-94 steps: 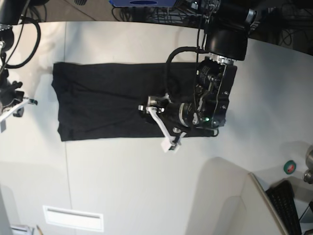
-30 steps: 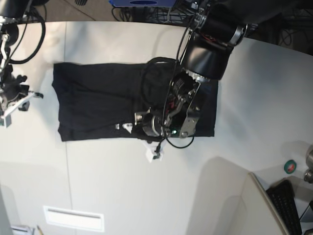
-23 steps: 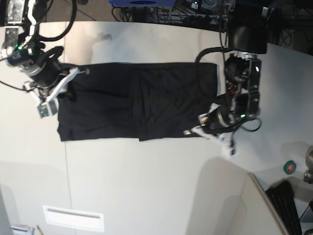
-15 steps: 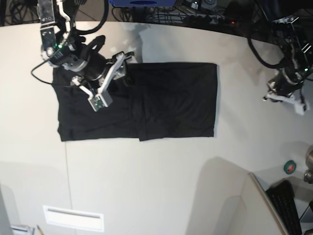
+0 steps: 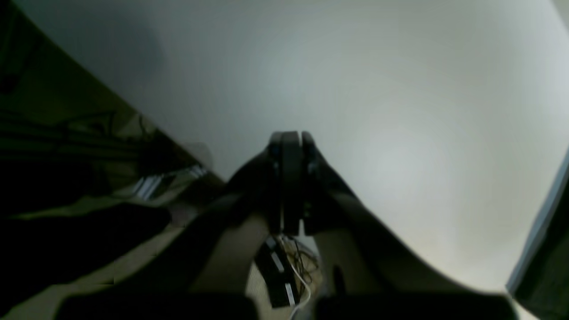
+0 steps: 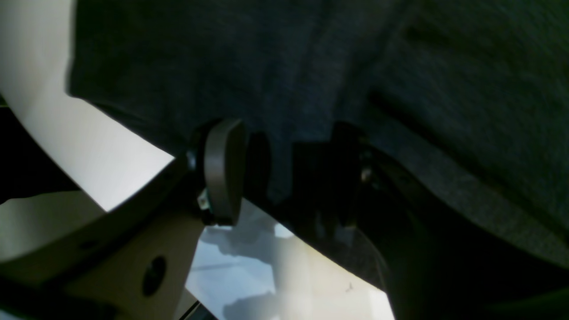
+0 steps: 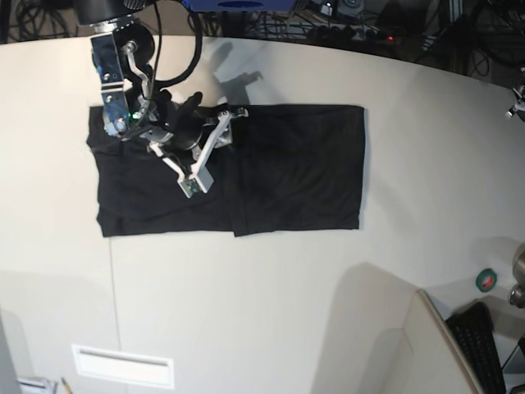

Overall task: Layout the t-shirt on the table in an organized manner, then fold the t-shirt properly
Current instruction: 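Move the right gripper to the shirt's end and smooth it flat, then grasp both ends of the folded shirt with both grippers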

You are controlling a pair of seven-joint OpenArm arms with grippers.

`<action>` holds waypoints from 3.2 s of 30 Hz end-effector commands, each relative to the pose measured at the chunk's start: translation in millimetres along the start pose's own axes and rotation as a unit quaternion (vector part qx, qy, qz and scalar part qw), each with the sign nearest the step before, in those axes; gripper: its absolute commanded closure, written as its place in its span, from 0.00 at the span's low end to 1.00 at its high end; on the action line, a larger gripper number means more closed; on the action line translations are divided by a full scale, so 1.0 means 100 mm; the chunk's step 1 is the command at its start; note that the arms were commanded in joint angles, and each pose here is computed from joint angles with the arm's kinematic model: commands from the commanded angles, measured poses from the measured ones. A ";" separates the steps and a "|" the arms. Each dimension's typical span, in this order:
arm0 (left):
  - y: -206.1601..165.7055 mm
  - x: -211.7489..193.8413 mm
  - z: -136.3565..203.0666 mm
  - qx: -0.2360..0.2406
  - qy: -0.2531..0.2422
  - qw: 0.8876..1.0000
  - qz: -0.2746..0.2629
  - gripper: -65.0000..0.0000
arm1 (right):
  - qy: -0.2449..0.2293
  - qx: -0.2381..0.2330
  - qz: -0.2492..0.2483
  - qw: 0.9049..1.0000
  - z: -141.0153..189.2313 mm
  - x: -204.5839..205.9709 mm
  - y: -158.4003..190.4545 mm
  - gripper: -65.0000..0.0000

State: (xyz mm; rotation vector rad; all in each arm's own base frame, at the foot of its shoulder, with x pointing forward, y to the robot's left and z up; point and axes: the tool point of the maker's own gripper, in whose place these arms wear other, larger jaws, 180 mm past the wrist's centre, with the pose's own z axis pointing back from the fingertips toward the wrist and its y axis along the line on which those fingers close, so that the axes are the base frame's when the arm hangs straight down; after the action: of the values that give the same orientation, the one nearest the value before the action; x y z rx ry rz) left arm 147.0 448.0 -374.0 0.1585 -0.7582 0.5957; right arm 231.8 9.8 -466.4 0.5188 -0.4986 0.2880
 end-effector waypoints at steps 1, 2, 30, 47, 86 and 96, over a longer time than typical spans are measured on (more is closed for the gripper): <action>0.01 0.20 0.04 -0.001 -0.029 1.000 -0.010 1.00 | -0.027 0.009 0.000 1.000 -0.01 0.14 0.04 0.54; 0.00 0.20 0.04 -0.002 -0.028 1.000 -0.010 1.00 | -0.032 0.009 -0.004 0.999 -0.03 0.13 0.04 0.54; 0.07 0.01 -0.06 -0.001 -0.001 1.000 0.008 1.00 | -0.057 0.018 -0.007 0.998 0.21 -0.07 0.28 1.00; -0.03 0.00 -0.10 -0.012 0.004 1.000 -0.001 1.00 | -0.070 0.008 -0.010 0.997 0.23 0.04 0.18 0.39; -2.41 -0.89 -0.83 -0.244 0.044 0.959 -0.137 1.00 | -0.006 -0.055 -0.187 0.981 0.57 -0.05 -1.96 0.39; -2.67 -0.91 -0.82 -0.265 0.043 0.954 -0.133 1.00 | 0.008 -0.054 -0.187 0.981 0.56 -0.15 -1.92 0.49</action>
State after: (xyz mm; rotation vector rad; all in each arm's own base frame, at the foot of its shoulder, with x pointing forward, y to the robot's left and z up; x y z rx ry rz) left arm 285.2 214.8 -484.8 -0.2511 -0.7335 0.1290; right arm 284.4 -178.8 -500.5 0.5284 -0.4651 -0.1248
